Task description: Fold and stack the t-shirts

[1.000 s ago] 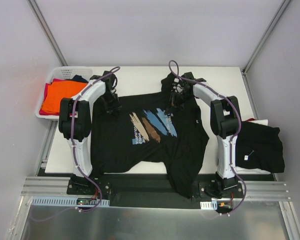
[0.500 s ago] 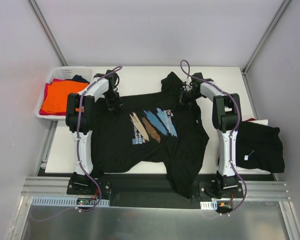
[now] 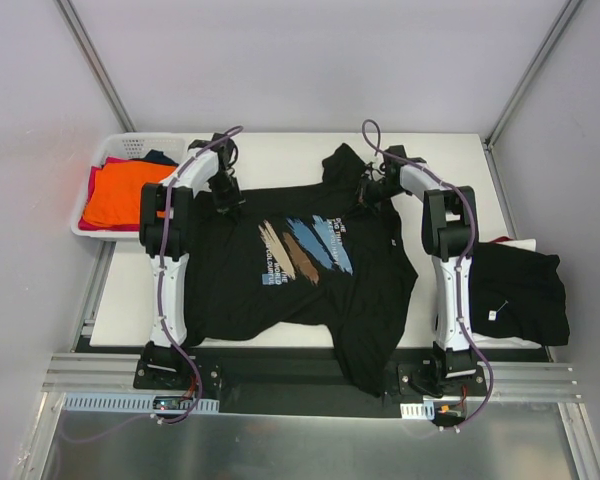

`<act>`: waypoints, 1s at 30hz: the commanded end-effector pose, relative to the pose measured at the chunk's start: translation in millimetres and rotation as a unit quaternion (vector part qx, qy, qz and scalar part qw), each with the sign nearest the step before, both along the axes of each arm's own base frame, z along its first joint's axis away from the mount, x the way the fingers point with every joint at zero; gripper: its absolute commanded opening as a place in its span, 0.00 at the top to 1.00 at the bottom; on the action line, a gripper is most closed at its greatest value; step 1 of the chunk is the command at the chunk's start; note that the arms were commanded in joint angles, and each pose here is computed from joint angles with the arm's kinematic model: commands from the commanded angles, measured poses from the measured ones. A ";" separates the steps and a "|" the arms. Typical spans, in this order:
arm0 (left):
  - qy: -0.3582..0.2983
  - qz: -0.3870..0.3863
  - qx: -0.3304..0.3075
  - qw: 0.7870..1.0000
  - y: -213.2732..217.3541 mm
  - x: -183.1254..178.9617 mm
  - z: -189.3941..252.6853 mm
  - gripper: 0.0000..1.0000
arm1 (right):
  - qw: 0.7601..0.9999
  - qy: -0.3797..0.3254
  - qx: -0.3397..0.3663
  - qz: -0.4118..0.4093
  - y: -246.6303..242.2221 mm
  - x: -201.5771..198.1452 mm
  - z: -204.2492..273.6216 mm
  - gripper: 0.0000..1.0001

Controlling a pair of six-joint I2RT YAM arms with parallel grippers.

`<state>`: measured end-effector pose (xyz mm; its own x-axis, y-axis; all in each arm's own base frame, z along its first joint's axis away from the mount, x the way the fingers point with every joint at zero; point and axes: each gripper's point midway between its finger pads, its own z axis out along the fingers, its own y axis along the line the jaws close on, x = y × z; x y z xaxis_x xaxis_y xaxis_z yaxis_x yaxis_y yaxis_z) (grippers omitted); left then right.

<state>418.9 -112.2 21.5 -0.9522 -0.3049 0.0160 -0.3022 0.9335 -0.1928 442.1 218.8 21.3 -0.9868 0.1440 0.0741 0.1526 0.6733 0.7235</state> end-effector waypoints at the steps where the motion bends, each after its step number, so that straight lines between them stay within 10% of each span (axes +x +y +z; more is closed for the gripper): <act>1: -0.005 0.016 0.021 1.000 20.0 14.4 -1.3 1.00 | 0.999 -0.028 0.010 -0.015 -6.1 25.1 5.5 0.99; 30: -0.050 0.026 0.036 0.998 34.9 67.0 -5.7 1.00 | 0.987 -0.087 0.046 -0.127 -66.9 112.0 8.0 0.99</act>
<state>477.3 -94.6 22.2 -0.9341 -0.3521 -0.0581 -0.3326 0.9180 -0.2160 537.5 161.1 23.9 -0.9330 0.3587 -0.0293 0.1907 0.5617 0.8051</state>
